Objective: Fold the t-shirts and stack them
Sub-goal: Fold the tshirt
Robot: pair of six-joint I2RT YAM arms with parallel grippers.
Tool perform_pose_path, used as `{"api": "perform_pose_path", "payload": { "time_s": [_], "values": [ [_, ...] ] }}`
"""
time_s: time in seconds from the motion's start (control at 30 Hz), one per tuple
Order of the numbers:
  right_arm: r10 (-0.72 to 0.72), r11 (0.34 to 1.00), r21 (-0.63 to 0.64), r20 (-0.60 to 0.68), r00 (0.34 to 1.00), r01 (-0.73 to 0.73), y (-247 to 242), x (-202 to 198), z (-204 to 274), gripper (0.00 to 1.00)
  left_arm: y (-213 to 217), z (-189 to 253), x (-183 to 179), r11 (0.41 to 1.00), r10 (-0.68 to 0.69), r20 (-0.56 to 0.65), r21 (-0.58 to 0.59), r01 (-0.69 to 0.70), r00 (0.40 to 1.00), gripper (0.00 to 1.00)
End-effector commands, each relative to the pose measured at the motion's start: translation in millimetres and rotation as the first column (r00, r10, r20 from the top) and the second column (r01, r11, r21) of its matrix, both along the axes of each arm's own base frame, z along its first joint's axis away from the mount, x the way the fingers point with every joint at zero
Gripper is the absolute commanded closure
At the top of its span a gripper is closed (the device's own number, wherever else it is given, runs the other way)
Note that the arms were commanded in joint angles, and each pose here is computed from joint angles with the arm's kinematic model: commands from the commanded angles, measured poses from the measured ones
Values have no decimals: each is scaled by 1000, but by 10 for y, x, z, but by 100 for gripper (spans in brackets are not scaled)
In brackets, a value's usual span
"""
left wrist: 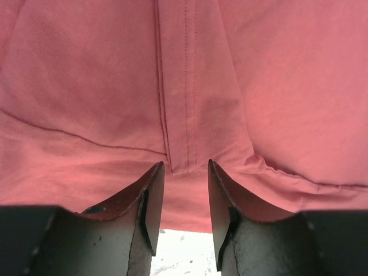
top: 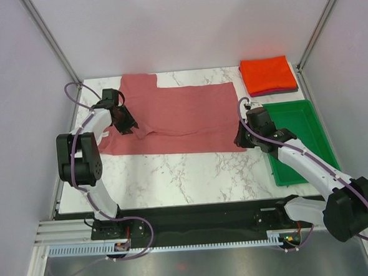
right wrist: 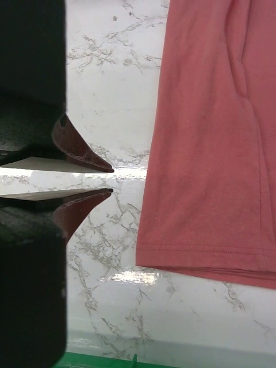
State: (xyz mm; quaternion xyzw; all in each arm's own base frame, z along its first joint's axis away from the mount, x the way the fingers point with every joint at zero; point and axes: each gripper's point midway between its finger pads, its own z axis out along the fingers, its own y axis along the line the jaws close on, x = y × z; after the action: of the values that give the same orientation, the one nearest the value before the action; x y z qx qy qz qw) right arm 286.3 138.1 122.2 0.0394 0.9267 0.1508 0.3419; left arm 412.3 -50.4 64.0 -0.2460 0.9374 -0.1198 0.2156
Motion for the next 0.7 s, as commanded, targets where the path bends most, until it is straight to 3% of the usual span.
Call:
{"api": "perform_pose_path", "payload": {
  "time_s": [0.0,0.33,0.53,0.67],
  "values": [
    [30,1000,7,31,999,-30,48,53,137,76,-14,-138,76,997,70,-4,-38,-70,998,57],
    [33,999,2,33,999,-33,38,42,108,76,-63,-378,81,997,82,-44,-5,-82,996,62],
    [28,1000,0,39,999,-28,29,41,108,76,-95,-386,97,997,76,-43,6,-76,996,69],
    [26,1000,-1,33,999,-26,28,37,65,75,-106,-340,98,998,64,-28,28,-63,998,68]
  ]
}}
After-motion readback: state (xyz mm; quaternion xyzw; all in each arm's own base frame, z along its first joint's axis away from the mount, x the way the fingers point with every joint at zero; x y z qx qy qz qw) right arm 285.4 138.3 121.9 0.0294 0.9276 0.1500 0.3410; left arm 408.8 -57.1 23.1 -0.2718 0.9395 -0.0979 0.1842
